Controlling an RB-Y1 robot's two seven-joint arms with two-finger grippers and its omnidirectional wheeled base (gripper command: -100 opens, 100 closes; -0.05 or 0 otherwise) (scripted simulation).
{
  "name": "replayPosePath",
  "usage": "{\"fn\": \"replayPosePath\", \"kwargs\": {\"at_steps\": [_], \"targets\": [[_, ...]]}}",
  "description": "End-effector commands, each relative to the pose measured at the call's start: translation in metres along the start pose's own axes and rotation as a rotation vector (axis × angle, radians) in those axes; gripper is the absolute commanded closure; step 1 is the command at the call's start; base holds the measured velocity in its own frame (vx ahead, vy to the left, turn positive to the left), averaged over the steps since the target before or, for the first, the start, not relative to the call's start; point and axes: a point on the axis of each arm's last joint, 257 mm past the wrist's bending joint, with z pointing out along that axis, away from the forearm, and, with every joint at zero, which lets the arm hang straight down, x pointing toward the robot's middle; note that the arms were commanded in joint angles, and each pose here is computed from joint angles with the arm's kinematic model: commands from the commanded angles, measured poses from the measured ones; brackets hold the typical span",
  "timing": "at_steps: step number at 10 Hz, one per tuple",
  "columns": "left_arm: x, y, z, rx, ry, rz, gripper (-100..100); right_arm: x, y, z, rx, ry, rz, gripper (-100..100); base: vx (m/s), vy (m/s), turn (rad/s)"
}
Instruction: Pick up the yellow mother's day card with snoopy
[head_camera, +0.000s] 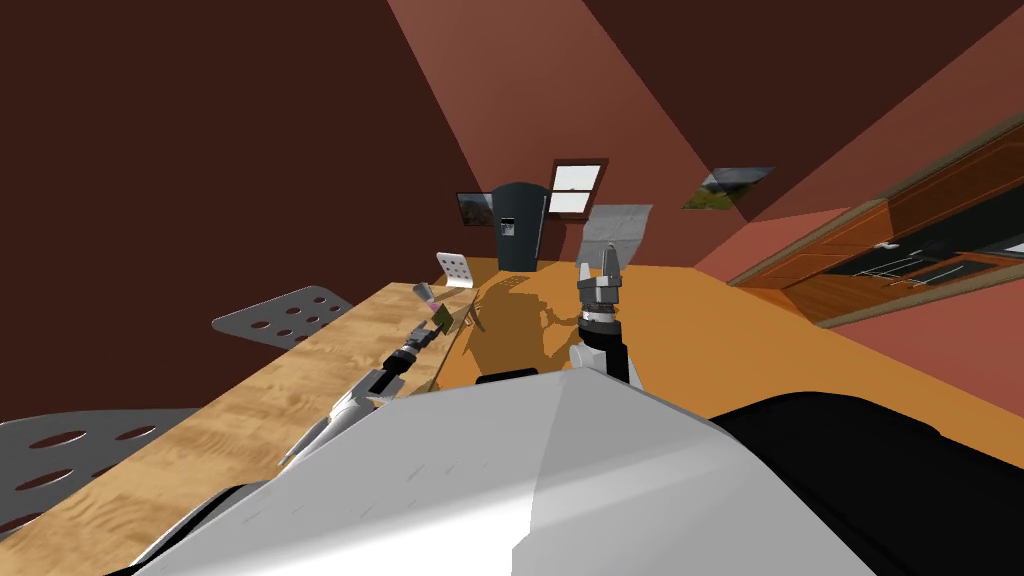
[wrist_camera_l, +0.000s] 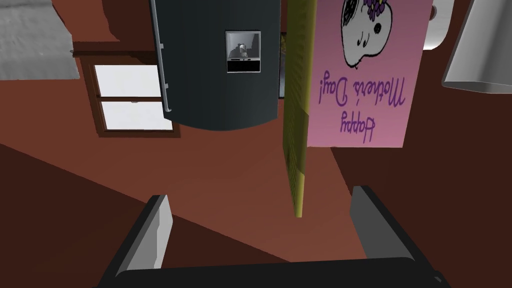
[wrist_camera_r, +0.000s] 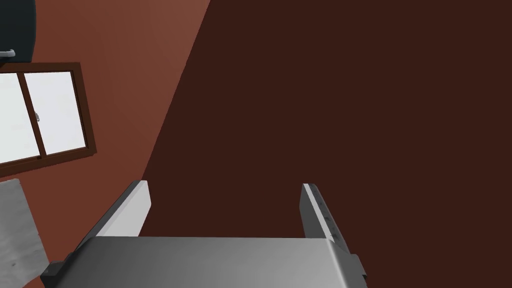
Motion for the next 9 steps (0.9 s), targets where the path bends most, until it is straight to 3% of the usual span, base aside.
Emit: {"fn": "replayPosePath", "kwargs": {"at_steps": [1,2,4,9], "targets": [[0.003,-0.008,0.007,0.011,0.006,0.004,-100,0.0,0.0,0.0,0.0,0.0,0.0,0,0.003,0.044,0.086],[-0.001,-0.025,0.02,0.024,-0.004,-0.005,-100,0.0,0.0,0.0,0.0,0.0,0.0,0,0.018,0.074,0.116],[0.001,-0.027,0.02,0.031,0.005,0.009,-100,0.0,0.0,0.0,0.0,0.0,0.0,0,0.013,0.035,0.032],[-0.016,-0.075,0.055,0.062,-0.019,0.017,-100,0.0,0.0,0.0,0.0,0.0,0.0,0,0.017,0.053,0.113]]}}
